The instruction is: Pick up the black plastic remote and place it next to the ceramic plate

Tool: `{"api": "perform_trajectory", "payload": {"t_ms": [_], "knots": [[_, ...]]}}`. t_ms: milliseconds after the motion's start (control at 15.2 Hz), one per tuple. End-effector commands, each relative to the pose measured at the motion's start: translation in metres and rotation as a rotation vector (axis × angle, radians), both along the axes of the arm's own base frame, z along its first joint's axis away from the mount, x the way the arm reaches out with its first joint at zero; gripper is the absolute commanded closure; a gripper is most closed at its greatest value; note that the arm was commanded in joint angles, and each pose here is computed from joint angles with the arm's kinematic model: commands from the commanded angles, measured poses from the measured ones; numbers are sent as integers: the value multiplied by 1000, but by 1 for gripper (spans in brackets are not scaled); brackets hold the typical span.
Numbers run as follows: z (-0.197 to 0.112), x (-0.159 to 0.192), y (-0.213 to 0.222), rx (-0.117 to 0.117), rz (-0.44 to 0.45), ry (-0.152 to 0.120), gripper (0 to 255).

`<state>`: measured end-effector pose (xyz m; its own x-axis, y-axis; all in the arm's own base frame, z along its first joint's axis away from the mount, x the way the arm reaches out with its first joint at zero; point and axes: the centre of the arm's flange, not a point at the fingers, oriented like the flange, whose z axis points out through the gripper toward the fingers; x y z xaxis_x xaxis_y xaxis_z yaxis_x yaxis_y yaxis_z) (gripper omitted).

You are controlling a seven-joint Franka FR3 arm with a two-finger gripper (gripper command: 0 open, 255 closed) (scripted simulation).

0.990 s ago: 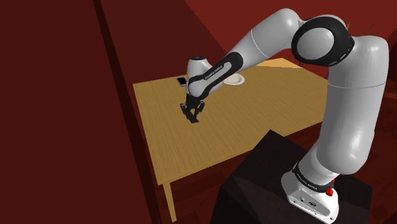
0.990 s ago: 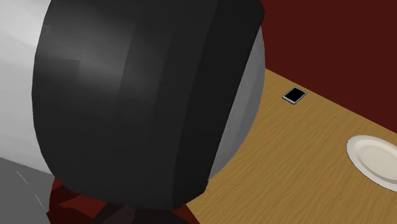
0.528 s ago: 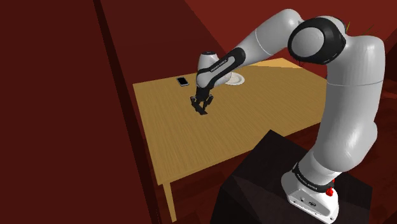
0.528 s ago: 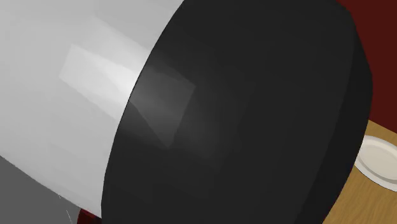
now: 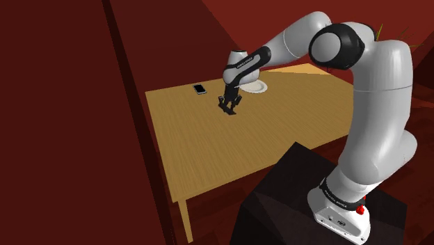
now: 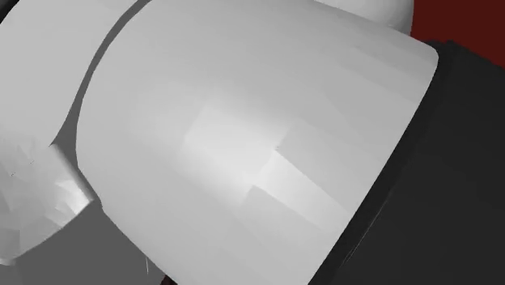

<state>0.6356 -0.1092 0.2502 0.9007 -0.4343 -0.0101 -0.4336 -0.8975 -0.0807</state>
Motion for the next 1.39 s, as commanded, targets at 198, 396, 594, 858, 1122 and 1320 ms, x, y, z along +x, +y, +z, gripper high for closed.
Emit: {"api": "perform_trajectory", "payload": {"t_ms": [198,396,594,858,1122,1320], "knots": [[0,12,-70,0,1,0,255],[0,20,-109,0,1,0,255],[0,27,-147,0,1,0,255],[1,36,-199,0,1,0,255],[1,45,-248,0,1,0,255],[-15,45,-248,0,1,0,255]]}}
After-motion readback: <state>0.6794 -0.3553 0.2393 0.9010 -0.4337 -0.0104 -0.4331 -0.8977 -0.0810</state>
